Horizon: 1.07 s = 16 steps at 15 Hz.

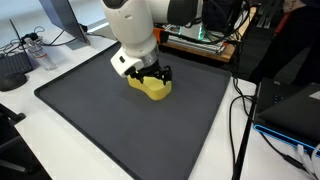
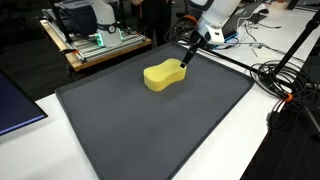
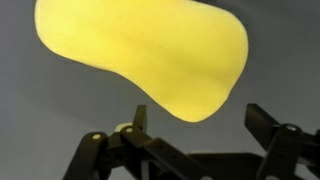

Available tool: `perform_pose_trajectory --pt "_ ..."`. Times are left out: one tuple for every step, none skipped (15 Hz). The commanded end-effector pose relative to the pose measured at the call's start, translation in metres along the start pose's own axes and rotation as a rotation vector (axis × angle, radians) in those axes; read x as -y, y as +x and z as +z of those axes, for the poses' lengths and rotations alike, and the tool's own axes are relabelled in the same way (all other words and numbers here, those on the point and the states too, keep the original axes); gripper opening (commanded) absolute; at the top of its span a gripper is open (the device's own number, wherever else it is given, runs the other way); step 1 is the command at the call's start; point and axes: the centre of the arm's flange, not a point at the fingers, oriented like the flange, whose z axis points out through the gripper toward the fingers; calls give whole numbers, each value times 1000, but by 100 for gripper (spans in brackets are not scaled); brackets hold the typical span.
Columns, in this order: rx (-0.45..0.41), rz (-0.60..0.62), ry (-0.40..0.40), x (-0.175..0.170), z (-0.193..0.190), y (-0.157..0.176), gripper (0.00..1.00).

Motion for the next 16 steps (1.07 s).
perform_pose_trajectory --pt "-96 93 44 -7 -12 -58 100" --pt "-118 118 48 -9 -15 -65 100" --pt "-143 150 51 -11 -20 -74 100" --pt "-170 185 49 -11 -24 -82 100" --pt "-190 215 53 -11 -30 -89 100" --pt "-206 243 49 -10 -35 -96 100" --pt "-208 278 46 -8 -42 -103 100" --pt "-213 302 40 -5 -48 -110 100" --pt "-210 334 32 -2 -56 -116 100" --pt "-213 368 23 4 -65 -123 100" --pt "-217 400 19 8 -72 -128 100" --pt "-226 431 11 15 -83 -134 100" --pt "-232 462 2 21 -92 -137 100" --pt "-242 487 -7 30 -104 -140 100" --pt "-249 513 -16 37 -115 -143 100" --pt "-259 538 -29 46 -126 -145 100"
